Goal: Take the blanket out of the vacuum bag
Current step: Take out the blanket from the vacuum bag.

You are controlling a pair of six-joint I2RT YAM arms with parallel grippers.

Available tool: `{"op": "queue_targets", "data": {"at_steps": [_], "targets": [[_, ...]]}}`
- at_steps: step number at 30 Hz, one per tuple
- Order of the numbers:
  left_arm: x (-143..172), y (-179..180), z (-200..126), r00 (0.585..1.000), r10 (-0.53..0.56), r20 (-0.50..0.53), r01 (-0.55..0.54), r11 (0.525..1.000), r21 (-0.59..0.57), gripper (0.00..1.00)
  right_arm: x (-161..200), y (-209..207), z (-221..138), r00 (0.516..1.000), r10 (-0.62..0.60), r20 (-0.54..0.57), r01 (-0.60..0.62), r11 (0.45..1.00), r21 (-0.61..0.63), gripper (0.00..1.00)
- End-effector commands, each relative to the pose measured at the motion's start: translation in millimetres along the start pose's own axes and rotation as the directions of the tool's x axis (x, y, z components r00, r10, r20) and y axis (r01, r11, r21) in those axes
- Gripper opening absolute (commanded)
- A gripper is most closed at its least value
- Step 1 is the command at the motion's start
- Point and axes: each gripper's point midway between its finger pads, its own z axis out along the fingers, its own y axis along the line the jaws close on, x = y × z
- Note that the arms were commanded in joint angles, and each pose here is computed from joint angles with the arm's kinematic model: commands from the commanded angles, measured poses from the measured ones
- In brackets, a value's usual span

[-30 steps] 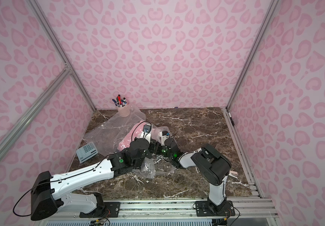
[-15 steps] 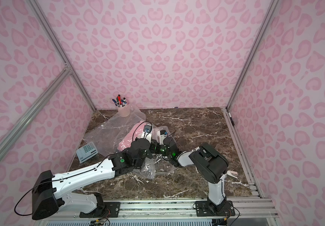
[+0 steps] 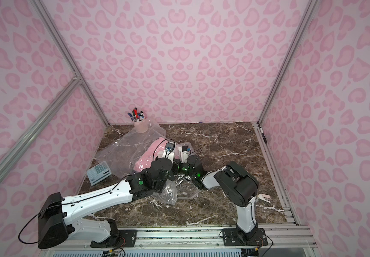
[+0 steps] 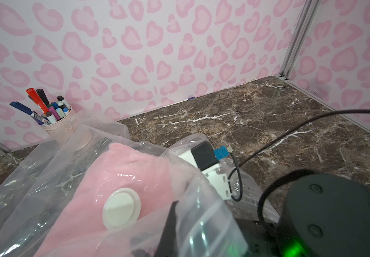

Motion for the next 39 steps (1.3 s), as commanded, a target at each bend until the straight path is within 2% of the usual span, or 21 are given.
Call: {"op": "queue_targets", "data": {"at_steps": [1,4,6,7,11,13,26,39], "targets": [[1.6,0.5,-1.4,1.0,-0.025,0.0,0.025,1.0,0.007,0.04,-2.8,9.0,8.7,1.0,0.014,0.007,-0.014,0.997,-0.069,0.72],[4.5,2.1,-3.2,0.999,-0.034,-0.002,0.034,0.999,0.01,0.04,-3.9,11.2,16.6,1.0,0.022,0.007,-0.021,0.995,-0.098,0.7],[5.2,3.0,-4.5,0.999,-0.043,0.0,0.043,0.999,0.013,0.04,-2.7,9.2,21.0,1.0,0.02,-0.003,-0.02,0.995,-0.094,0.63],[4.7,3.2,-5.3,0.999,-0.048,0.004,0.048,0.999,0.016,0.04,-2.6,8.9,22.4,1.0,0.019,-0.006,-0.02,0.995,-0.094,0.56],[6.2,2.9,-4.6,0.999,-0.046,0.006,0.046,0.999,0.017,0.04,-1.9,8.9,23.7,1.0,0.015,-0.011,-0.016,0.995,-0.095,0.16],[7.4,3.0,-3.5,0.999,-0.042,0.006,0.042,0.999,0.012,0.04,-2.5,11.7,23.3,1.0,0.007,-0.013,-0.008,0.995,-0.1,0.0],[-15.9,21.2,21.0,0.996,-0.046,0.081,0.052,0.997,-0.065,0.04,-3.1,34.0,-27.7,1.0,-0.03,-0.008,0.029,0.999,-0.04,0.0],[-3.7,27.6,27.1,0.998,-0.035,0.056,0.04,0.995,-0.093,0.04,-9.0,43.7,-71.5,0.997,-0.076,0.016,0.074,0.994,0.081,0.0]]}}
